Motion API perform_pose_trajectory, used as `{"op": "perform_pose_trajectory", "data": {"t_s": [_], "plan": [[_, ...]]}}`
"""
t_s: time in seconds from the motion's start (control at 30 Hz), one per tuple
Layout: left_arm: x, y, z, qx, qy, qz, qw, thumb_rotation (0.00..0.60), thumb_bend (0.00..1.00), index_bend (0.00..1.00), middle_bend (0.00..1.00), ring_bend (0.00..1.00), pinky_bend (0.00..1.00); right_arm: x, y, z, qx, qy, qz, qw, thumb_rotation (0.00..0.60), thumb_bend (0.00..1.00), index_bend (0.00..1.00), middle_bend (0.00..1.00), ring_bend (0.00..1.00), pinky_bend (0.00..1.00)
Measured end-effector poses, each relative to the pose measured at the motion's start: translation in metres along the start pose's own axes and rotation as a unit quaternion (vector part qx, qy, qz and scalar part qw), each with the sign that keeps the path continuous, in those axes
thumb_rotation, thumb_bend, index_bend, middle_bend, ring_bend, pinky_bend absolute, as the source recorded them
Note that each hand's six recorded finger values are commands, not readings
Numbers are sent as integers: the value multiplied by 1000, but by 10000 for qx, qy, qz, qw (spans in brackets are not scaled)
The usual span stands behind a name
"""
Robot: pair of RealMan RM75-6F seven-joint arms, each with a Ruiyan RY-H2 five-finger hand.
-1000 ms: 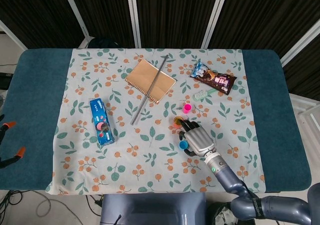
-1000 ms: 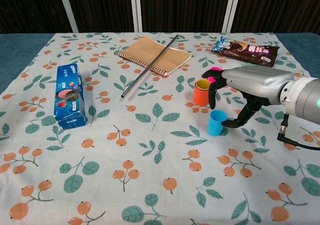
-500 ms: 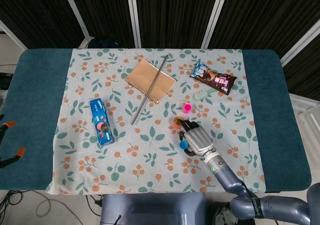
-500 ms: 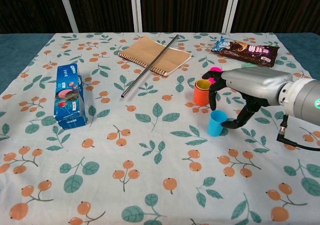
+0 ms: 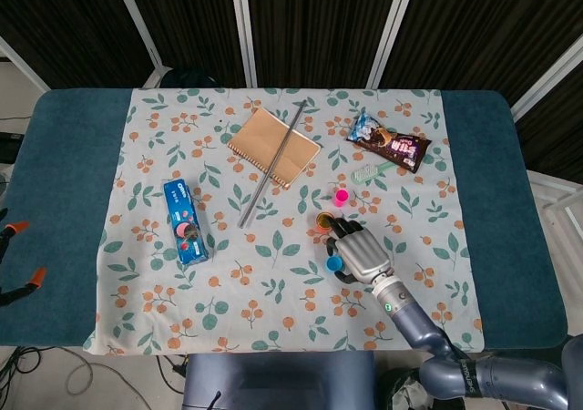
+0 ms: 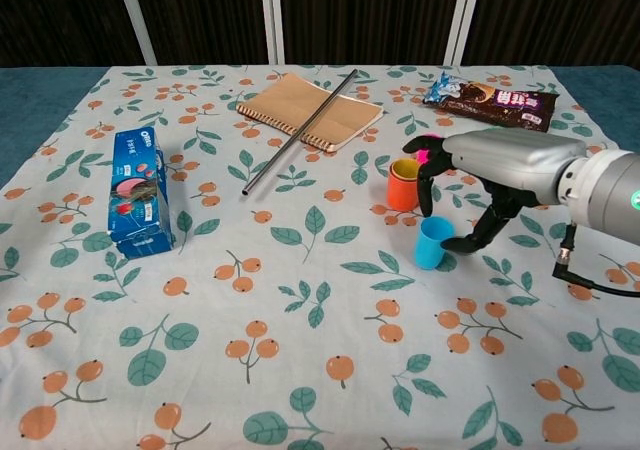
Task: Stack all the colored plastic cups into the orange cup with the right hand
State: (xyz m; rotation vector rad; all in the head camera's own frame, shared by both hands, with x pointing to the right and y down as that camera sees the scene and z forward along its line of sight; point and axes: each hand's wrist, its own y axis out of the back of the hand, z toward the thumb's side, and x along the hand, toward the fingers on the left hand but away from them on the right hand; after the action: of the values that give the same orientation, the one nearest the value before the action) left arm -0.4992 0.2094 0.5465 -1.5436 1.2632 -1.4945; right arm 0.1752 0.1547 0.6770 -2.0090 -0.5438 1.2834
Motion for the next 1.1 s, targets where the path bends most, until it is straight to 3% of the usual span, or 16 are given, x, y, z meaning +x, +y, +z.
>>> {"op": "perform_pose_trajectory", "data": {"t_s": [0.3, 0.63, 1.1], "plan": [[0, 0, 0, -21, -8, 3, 10000, 600, 242, 211, 11, 0, 0, -5, 30, 3, 72, 33, -239, 9997, 600, 362, 527, 0, 111, 188], [0, 0, 0, -18, -8, -2, 10000, 600, 242, 211, 11, 0, 0, -25, 72, -4, 89, -201, -425, 9989, 600, 362, 526, 0, 111, 188], [0, 1, 0, -30, 0, 3, 10000, 600, 242, 211, 11, 0, 0, -48, 87, -13, 33, -501, -371, 9980, 600, 362, 526, 0, 111, 191]]}}
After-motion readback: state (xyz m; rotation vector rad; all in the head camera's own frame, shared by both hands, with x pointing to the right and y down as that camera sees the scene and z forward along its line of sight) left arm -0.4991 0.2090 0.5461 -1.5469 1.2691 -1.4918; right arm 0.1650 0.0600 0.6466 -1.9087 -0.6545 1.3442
